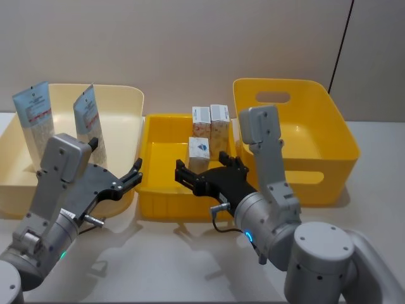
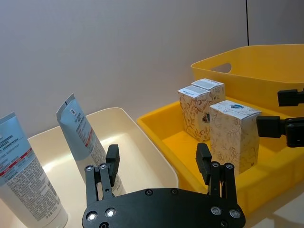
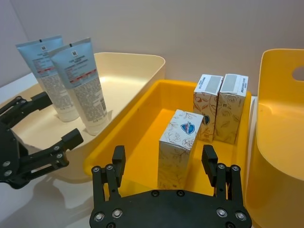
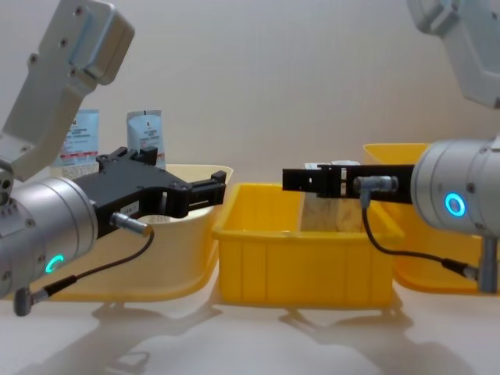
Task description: Bimanual collaborative sorting of washing and personal care products
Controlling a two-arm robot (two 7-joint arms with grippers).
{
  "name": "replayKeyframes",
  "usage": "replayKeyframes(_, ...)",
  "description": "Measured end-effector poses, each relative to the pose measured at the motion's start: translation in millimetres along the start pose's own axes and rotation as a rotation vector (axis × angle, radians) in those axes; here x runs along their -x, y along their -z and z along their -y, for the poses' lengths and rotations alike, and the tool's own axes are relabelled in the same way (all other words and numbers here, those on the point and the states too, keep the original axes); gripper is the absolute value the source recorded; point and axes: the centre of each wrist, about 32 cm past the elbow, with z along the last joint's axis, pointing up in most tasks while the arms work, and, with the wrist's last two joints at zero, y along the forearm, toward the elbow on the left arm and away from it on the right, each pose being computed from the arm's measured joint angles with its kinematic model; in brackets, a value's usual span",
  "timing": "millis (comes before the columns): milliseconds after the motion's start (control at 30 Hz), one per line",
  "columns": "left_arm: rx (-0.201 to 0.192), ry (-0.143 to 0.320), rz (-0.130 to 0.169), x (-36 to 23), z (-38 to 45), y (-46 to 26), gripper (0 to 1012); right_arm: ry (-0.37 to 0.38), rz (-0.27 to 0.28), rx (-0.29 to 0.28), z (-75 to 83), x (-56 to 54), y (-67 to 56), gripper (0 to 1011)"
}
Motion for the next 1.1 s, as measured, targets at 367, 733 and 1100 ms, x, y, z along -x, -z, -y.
replayKeyframes(367, 0.000, 0.000, 0.000, 0.0, 0.0, 0.0, 1003, 0.040, -0.012, 0.023, -9.1, -0.7, -0.8, 1001)
replayKeyframes(733, 0.000, 0.000, 0.000, 0.0, 0.0, 0.0, 1003, 0.066, -0.020, 0.032, -19.0, -1.9, -4.3, 1001)
replayKeyframes(1100, 0.000, 0.000, 0.000, 0.0, 0.0, 0.0, 1003, 0.089, -0.023, 0.048, -32.2, -2.5, -7.8, 1001)
